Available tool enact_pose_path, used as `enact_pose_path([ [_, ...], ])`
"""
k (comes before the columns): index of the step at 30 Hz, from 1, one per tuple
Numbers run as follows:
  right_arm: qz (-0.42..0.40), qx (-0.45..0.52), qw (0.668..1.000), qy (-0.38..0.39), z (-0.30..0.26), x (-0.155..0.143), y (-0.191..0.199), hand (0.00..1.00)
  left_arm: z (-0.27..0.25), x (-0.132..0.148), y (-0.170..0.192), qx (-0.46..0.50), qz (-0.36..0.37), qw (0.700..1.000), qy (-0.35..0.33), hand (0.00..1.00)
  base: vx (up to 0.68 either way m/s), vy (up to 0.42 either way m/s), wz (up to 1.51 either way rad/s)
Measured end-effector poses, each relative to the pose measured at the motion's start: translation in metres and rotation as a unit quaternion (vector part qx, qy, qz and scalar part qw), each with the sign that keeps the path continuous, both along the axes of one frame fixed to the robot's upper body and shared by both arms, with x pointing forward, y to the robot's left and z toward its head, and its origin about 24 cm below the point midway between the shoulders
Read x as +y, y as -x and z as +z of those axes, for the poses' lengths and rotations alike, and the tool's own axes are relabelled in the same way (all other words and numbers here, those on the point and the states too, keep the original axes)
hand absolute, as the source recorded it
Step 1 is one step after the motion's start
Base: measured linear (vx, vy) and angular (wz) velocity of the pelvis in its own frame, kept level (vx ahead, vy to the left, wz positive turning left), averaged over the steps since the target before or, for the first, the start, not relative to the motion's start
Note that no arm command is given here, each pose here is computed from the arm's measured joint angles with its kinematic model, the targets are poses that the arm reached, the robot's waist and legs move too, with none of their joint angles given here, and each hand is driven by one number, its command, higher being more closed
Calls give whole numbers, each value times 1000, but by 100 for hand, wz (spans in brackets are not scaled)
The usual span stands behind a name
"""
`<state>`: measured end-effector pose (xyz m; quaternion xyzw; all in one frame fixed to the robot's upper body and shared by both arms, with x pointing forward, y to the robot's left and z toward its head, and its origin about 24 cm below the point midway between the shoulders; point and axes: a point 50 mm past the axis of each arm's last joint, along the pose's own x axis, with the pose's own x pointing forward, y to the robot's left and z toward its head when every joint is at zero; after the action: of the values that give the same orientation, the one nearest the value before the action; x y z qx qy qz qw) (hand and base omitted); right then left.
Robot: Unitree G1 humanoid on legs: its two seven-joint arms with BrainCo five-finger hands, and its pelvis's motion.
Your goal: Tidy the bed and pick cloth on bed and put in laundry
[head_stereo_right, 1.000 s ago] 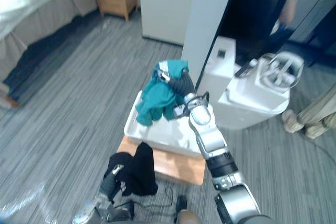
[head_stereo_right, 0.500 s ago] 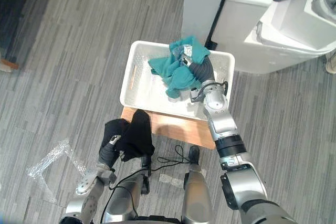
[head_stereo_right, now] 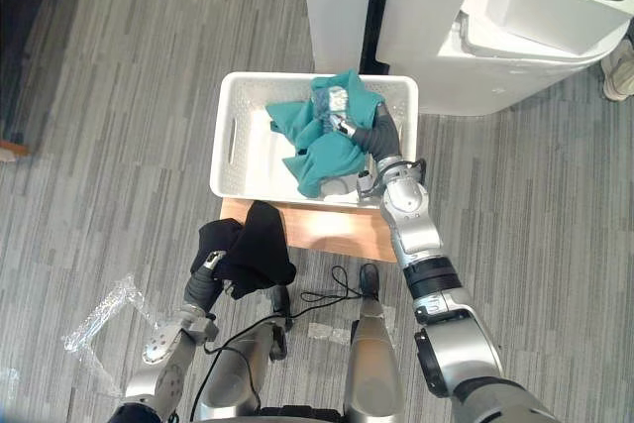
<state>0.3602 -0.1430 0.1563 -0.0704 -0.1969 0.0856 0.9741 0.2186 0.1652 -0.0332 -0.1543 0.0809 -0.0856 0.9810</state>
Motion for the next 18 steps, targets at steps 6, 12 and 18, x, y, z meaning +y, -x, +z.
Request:
enact_pose_path([
  [6,0,28,999,33,-27,5,11,0,-6,-2,7,20,-4,1000,-1,100,26,-16,-7],
  [12,14,41,996,78,-46,12,29,0,-16,-2,18,54,-11,998,-16,100,42,-8,-13],
  [18,-7,80,988,132,-75,2,46,0,-28,-2,34,94,-12,995,-17,100,16,1,-8],
])
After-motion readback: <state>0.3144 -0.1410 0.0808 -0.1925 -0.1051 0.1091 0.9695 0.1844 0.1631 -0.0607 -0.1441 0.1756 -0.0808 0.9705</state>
